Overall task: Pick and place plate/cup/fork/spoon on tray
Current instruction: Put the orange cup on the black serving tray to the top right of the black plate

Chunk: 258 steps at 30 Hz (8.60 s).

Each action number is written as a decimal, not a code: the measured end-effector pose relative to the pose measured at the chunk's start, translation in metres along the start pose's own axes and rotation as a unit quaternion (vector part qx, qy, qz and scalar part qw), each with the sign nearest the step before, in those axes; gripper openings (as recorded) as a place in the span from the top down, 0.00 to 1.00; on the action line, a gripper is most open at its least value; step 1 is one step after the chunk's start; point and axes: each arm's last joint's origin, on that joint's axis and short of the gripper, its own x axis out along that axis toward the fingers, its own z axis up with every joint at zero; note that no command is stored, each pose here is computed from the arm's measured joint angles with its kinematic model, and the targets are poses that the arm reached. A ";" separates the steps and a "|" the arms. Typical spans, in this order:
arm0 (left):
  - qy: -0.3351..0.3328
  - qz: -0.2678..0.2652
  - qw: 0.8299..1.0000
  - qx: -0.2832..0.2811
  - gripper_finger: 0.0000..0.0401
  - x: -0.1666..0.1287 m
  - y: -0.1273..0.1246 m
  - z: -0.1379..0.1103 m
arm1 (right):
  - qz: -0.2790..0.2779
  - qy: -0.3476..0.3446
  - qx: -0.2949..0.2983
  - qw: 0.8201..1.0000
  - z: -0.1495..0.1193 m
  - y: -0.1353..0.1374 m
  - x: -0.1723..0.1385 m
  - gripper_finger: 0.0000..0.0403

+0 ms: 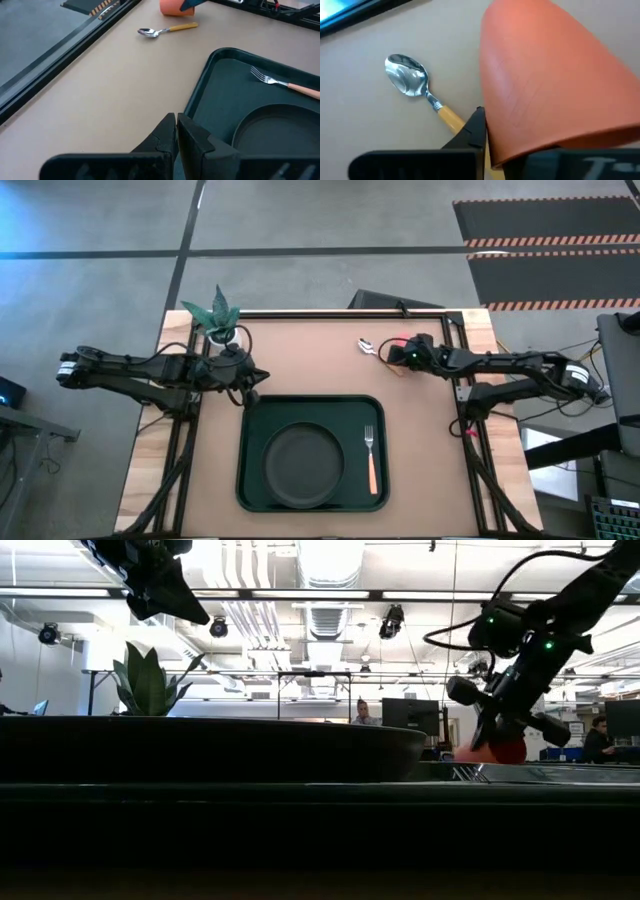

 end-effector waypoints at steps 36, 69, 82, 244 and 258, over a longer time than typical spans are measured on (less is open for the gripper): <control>-0.085 0.141 0.986 0.003 1.00 -0.088 0.049 0.020 | 0.194 0.237 -0.383 0.871 -0.014 0.304 -0.115 0.98; -0.046 0.144 0.988 0.020 1.00 -0.077 0.047 0.014 | -0.066 0.524 -0.377 0.761 -0.113 0.276 -0.056 0.98; -0.029 0.145 0.989 0.027 1.00 -0.069 0.043 0.015 | -0.106 0.534 -0.387 0.744 -0.121 0.257 -0.035 0.98; 0.307 -0.055 0.935 0.169 1.00 -0.011 -0.031 0.056 | 0.185 -0.017 -0.397 0.899 0.073 0.205 -0.327 0.79; 0.359 -0.174 0.912 0.095 1.00 0.028 -0.050 -0.026 | 0.147 0.002 -0.410 0.900 0.058 0.210 -0.306 0.81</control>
